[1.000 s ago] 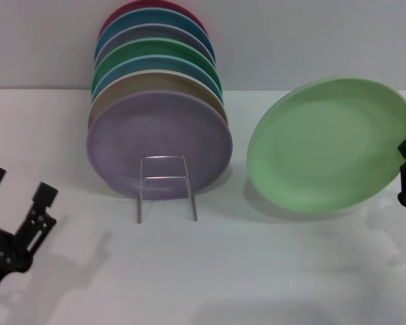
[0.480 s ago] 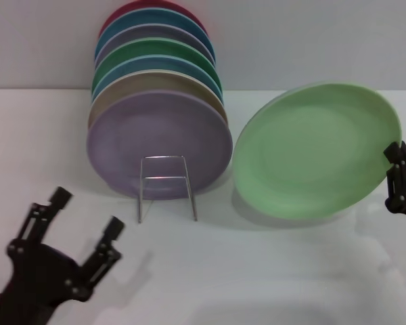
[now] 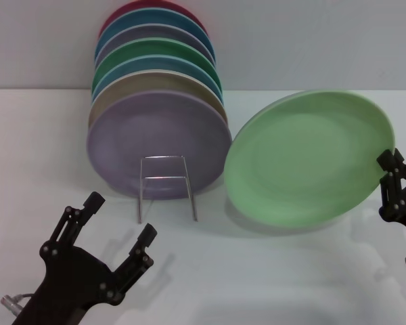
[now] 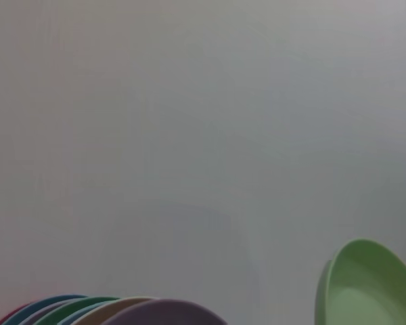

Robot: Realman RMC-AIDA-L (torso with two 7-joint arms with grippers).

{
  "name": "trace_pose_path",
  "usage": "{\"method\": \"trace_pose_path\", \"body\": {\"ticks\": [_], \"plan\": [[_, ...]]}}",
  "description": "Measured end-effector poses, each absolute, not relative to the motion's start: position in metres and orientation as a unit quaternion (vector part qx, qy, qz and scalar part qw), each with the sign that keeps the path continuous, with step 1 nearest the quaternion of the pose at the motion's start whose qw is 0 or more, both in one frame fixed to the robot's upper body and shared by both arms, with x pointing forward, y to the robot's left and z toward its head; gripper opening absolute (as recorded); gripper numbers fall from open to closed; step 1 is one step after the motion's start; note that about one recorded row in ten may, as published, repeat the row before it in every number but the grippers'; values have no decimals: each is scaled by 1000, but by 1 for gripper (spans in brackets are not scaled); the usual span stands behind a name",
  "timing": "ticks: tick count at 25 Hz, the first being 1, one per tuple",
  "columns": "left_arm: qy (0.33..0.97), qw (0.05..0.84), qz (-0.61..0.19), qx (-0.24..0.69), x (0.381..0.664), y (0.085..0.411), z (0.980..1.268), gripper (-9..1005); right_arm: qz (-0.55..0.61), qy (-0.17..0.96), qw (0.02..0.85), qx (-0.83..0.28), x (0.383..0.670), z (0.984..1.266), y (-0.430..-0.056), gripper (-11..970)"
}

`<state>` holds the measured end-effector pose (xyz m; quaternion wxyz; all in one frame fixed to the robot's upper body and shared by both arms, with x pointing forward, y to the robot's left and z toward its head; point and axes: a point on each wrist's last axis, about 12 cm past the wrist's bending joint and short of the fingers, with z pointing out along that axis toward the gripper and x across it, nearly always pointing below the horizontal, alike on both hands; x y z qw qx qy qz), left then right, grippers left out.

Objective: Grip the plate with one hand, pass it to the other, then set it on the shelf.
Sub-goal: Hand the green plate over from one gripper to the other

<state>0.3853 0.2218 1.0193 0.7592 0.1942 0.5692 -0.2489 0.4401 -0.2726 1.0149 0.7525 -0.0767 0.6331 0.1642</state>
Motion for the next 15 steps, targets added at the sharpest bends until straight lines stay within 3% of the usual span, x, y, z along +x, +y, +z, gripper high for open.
{"method": "trace_pose_path", "body": {"ticks": [15], "plan": [[587,743,-240,215,386,201,1016,862,144,642,752,-41,419,1010,-254,17]]}}
